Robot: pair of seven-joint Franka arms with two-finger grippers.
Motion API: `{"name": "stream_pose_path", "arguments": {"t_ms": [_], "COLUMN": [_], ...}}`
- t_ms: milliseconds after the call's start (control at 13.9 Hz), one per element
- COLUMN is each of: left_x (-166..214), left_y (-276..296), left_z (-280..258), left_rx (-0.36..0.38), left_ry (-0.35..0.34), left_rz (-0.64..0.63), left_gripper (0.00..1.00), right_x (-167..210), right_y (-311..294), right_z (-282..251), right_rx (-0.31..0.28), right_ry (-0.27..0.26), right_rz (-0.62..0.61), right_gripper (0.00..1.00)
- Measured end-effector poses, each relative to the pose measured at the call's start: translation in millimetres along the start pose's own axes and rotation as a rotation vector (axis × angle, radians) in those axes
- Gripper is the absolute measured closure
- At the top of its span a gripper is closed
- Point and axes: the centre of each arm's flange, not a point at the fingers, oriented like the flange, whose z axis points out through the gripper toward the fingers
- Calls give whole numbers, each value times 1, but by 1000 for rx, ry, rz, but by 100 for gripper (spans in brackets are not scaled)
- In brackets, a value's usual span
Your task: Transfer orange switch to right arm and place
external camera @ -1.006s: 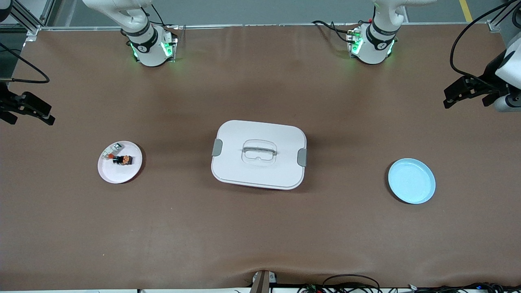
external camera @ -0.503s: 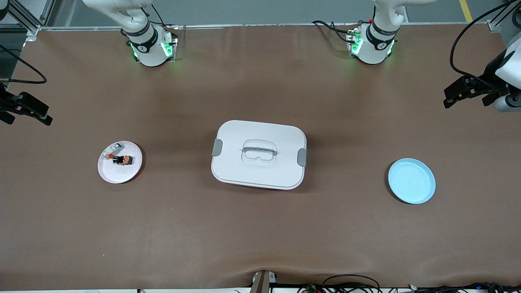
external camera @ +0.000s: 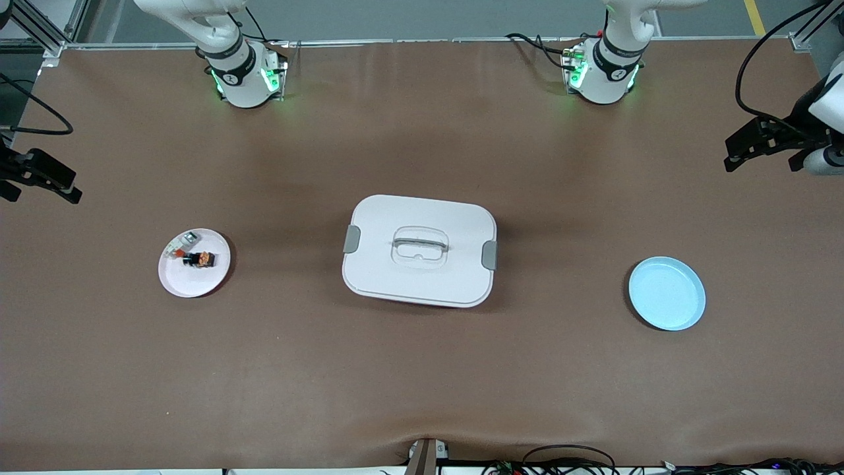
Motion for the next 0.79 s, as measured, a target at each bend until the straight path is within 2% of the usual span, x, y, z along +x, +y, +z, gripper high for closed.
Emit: {"name": "stream_pose_path", "arguments": {"t_ms": [287, 790], "left_x": [-4, -8], "left_y": [0, 13], "left_z": [-6, 0], "left_rx": [0, -26], "left_ry": [7, -21], "left_rz": [-1, 12], "left_gripper": [0, 0], "right_x": [11, 16], "right_y": [-4, -1], "right_z": [-5, 3], "right_rx": [0, -2], "right_ry": [84, 82], "right_rz": [-5, -1], "right_gripper": [0, 0]}}
